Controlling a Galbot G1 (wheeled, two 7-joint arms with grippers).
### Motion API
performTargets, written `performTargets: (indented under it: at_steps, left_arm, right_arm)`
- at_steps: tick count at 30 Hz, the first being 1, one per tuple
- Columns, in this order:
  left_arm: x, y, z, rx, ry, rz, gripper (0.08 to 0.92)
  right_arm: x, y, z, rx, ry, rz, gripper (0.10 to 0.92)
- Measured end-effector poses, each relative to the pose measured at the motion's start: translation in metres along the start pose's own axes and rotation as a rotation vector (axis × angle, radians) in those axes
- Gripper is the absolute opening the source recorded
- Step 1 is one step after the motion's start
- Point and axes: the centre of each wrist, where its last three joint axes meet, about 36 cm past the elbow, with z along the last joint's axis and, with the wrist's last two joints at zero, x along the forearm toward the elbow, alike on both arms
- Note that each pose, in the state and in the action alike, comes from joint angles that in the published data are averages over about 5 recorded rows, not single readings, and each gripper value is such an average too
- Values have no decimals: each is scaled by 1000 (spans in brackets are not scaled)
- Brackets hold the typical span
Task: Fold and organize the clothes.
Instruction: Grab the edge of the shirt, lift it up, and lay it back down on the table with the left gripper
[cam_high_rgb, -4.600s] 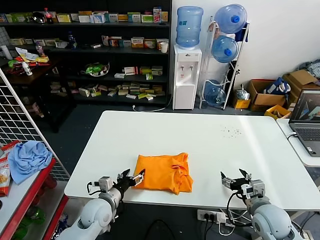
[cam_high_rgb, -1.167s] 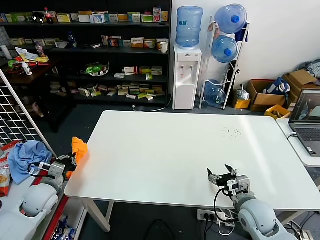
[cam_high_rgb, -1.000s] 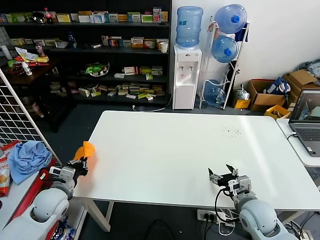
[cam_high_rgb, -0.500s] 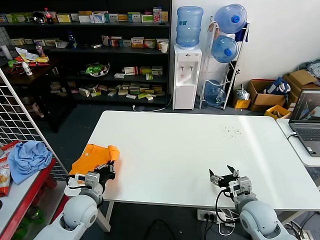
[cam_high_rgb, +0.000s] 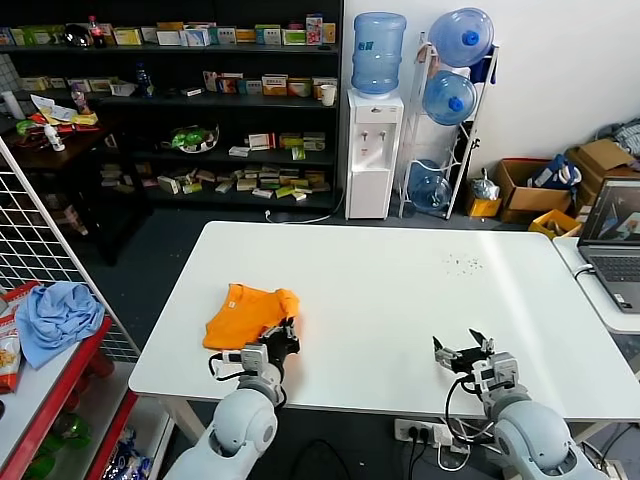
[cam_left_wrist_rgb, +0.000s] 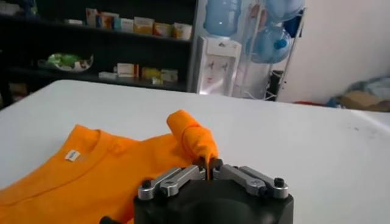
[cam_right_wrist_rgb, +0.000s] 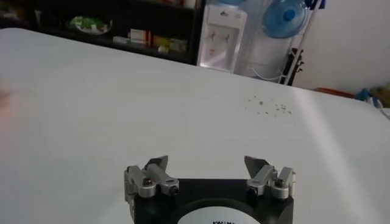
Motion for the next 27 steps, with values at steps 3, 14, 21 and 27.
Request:
performTargets:
  at_steps: [3,14,21,27]
  left_arm:
    - [-6,-28,5,46,-2,28,114]
    - [-20,-109,22,165,-14,135,217]
    - [-14,-138,30,246,-72,231,417]
    - [-4,-132,36,256,-155,289,590]
  right_arm:
    - [2,-6,1,-1,-1,11,823]
    - [9,-23,7,-13,-1,50,823]
    - [10,-24,9,-15,-2,53,823]
    - [12,-27,9,-13,-15,52,823]
